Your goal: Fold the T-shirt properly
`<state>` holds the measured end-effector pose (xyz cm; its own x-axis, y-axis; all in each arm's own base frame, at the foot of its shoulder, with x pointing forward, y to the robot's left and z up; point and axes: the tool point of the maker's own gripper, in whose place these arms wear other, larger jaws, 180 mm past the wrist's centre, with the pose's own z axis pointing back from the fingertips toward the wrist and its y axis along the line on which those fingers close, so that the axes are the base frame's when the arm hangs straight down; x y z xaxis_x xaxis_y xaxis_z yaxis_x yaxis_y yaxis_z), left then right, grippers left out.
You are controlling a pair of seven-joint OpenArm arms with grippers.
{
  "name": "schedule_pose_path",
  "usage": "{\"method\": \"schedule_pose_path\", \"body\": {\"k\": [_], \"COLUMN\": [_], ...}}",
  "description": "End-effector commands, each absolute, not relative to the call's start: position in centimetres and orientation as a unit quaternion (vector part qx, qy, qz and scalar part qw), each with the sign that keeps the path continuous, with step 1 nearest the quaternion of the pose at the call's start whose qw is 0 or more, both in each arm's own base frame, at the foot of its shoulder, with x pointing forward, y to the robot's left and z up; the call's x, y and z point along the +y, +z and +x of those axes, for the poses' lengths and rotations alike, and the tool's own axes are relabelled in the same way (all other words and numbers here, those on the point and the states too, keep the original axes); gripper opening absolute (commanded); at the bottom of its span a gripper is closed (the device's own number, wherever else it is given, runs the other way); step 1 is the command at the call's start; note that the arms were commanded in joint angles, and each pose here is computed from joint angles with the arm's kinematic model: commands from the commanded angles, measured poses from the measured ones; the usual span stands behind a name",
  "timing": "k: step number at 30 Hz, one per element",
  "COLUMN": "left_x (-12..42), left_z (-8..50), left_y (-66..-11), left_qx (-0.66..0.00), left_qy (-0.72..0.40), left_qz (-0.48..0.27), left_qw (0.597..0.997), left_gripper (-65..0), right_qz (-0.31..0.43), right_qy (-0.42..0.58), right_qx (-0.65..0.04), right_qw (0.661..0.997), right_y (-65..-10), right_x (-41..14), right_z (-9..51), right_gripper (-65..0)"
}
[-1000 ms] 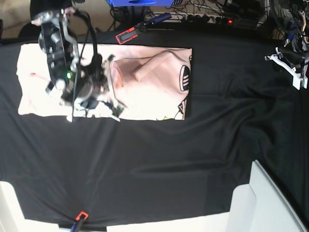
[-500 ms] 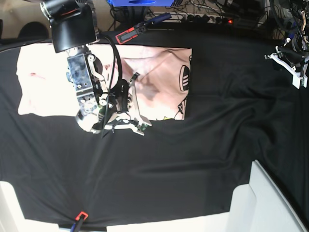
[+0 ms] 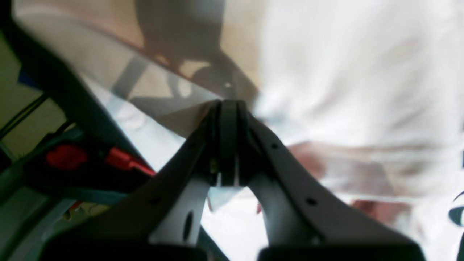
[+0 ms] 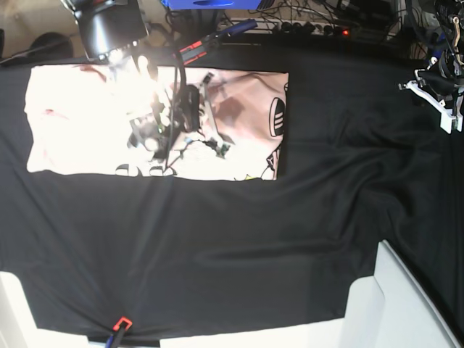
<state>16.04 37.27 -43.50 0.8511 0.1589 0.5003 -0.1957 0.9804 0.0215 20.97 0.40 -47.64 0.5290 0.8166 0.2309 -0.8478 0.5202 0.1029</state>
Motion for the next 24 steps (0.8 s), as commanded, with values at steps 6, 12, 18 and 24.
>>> {"method": "schedule_pose_path", "body": {"k": [6, 12, 18, 24], "left_x": [38.1, 38.1, 38.1, 38.1], "left_z": [17.0, 17.0, 17.0, 17.0], "left_y": [-42.3, -42.3, -42.3, -42.3], "left_qx": [-0.275, -0.275, -0.275, -0.275], "left_qy": [0.085, 0.085, 0.085, 0.085], "left_qz": [0.046, 0.046, 0.046, 0.046], "left_qw": [0.957, 0.957, 0.957, 0.957], "left_gripper": [-65.0, -65.0, -65.0, -65.0], "right_qz": [0.096, 0.077, 0.070, 0.072], "right_qy": [0.480, 0.482, 0.480, 0.453], "right_qx": [-0.078, -0.072, -0.072, -0.063], "right_qw": [0.869, 0.870, 0.872, 0.887], "right_y": [-47.4, -46.7, -45.8, -45.9], "right_x": [-0.5, -1.9, -2.2, -3.6], "right_z": [19.9, 18.5, 17.4, 16.1], "right_gripper": [-64.9, -64.9, -64.9, -64.9]}}
